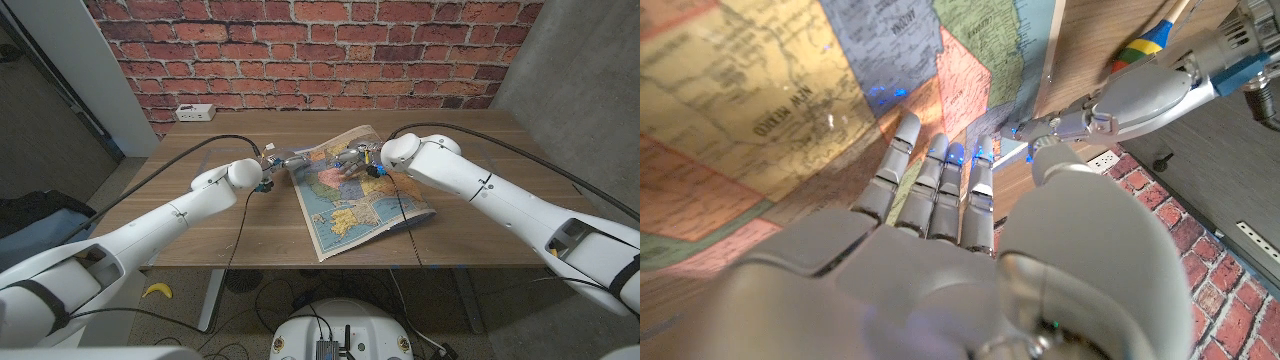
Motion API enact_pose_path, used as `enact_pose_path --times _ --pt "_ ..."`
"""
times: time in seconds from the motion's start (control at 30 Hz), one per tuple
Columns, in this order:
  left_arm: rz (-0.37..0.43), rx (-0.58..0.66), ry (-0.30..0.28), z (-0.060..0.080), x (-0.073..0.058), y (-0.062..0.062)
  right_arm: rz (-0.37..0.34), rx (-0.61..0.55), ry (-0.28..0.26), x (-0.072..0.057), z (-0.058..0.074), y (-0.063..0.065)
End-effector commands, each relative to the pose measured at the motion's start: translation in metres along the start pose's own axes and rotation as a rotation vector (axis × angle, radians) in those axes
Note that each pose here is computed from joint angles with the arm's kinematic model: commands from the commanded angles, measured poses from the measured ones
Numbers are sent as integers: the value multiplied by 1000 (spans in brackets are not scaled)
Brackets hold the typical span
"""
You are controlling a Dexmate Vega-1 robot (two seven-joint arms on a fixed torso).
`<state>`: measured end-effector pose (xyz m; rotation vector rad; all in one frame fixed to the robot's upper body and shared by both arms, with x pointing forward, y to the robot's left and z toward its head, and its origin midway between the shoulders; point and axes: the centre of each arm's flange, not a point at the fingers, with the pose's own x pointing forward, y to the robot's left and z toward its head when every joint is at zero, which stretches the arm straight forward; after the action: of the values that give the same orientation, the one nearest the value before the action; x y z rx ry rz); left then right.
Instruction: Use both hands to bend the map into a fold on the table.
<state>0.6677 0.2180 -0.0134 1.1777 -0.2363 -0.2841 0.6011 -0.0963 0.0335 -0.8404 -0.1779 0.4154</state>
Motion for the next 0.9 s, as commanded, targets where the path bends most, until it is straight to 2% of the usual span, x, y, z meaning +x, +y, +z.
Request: enact_pose_path --times 0.03,0.23,0.37,0.57,0.9 --pt "-19 20 3 5 4 -2 -206 -26 38 -28 -29 -9" --pt "-14 22 5 5 2 -2 -291 -98 24 -24 -29 -11" --pt "-7 24 4 5 0 -2 -315 -181 52 -18 -26 -13" --pt "5 32 -9 6 -1 -1 -341 -310 86 -3 -20 -15" --pt "12 35 -23 8 -3 0 -359 -522 175 28 -11 -16"
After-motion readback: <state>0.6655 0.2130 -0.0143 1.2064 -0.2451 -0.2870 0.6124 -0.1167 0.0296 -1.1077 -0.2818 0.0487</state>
